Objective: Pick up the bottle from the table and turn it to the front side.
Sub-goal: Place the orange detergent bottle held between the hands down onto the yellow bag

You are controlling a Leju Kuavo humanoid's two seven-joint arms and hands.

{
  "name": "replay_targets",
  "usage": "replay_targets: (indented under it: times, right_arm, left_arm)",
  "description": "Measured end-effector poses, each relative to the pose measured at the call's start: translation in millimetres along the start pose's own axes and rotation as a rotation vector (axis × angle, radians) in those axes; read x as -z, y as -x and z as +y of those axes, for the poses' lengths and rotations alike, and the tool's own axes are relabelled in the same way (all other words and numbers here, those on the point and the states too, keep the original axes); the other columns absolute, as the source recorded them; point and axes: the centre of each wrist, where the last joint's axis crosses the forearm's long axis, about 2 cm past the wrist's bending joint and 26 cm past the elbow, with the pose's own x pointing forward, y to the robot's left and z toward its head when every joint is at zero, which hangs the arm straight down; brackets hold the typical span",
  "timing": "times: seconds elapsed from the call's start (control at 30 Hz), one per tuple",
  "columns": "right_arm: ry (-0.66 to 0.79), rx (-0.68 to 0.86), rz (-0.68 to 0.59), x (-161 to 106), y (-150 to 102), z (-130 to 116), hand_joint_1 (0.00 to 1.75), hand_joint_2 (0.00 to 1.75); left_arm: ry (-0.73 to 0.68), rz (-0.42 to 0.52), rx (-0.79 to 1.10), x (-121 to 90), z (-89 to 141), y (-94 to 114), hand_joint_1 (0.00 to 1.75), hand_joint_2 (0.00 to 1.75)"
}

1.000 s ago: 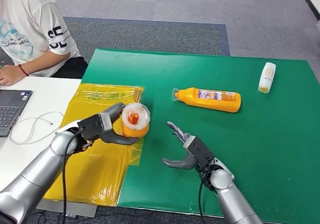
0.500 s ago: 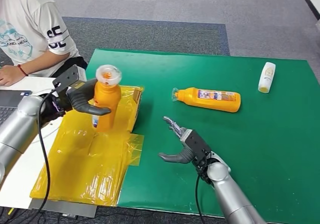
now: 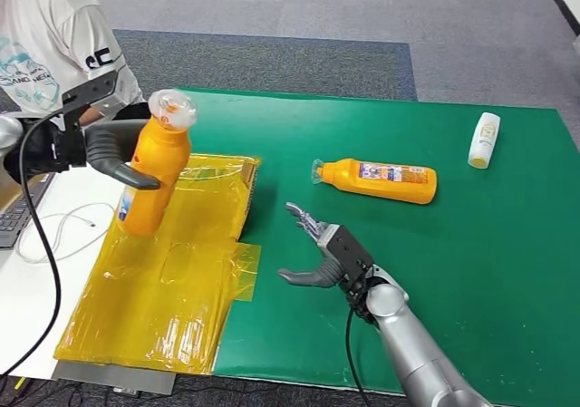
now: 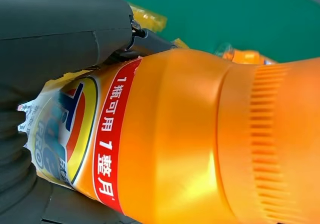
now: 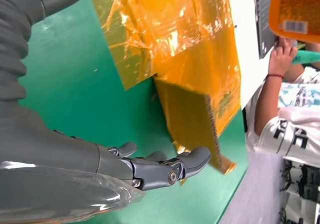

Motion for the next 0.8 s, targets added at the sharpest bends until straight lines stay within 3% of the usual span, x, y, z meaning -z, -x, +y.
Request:
replay_targets:
  times: [0.37, 0.8]
  right_arm:
    - [-0.021, 0.004, -0.021, 16, -9, 5, 0.0, 1.75]
    - [-0.017, -0.004, -0.036, 23, -15, 7, 0.0, 1.75]
  left_arm:
    - [0.055, 0.103, 0.023, -8, 6, -24, 1.75, 1.75]
    - [0.082, 0.236, 0.084, -3, 0, -18, 1.75, 1.75]
